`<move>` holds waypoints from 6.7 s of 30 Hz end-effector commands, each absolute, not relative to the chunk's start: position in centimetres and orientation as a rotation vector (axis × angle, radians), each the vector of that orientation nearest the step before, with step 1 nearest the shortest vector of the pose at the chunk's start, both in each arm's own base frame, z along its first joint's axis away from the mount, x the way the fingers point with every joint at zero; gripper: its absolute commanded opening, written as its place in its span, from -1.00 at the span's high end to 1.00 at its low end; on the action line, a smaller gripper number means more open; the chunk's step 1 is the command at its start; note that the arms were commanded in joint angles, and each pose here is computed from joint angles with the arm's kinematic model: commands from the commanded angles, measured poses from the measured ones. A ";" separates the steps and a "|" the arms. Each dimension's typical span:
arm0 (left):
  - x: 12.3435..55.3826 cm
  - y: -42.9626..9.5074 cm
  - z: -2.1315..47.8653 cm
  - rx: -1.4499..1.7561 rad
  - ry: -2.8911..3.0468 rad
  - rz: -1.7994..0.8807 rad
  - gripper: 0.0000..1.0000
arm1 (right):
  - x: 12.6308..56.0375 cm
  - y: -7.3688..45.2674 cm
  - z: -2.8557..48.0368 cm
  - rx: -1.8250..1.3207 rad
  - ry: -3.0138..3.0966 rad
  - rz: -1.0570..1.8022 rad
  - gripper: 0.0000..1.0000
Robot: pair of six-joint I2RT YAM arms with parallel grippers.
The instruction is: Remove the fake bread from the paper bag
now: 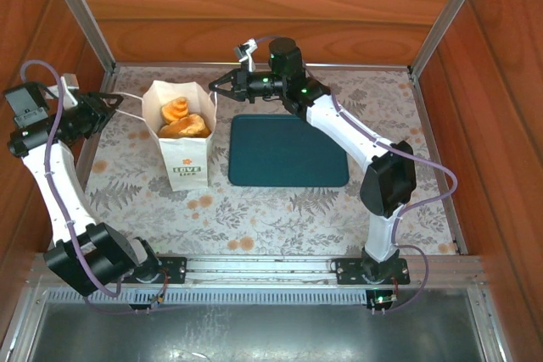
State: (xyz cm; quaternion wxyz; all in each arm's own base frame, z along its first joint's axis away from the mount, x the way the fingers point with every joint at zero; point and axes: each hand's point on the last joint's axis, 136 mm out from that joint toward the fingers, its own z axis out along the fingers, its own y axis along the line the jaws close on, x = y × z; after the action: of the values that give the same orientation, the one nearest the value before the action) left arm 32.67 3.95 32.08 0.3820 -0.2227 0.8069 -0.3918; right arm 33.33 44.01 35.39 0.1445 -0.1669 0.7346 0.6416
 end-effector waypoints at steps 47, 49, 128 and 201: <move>36.8 5.4 39.4 -0.363 2.009 -0.622 1.00 | 34.2 47.3 27.9 -0.399 2.246 1.844 0.99; 37.0 4.0 38.4 -0.321 2.040 -0.640 1.00 | 34.0 46.7 26.4 -0.376 2.284 1.795 0.99; 37.9 -10.6 24.8 -0.290 2.266 -1.043 1.00 | 32.4 38.9 6.0 0.023 2.761 1.421 0.85; 35.9 -10.5 27.6 -0.184 2.176 -0.959 1.00 | 30.2 -3.6 6.4 0.562 2.907 0.101 -0.73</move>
State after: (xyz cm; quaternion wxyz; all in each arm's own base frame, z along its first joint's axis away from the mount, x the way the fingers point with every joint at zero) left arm 35.51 -10.67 26.31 0.3458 -0.0870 0.8554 -0.3756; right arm 28.85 -2.99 6.27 0.0869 0.2121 0.9724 0.0425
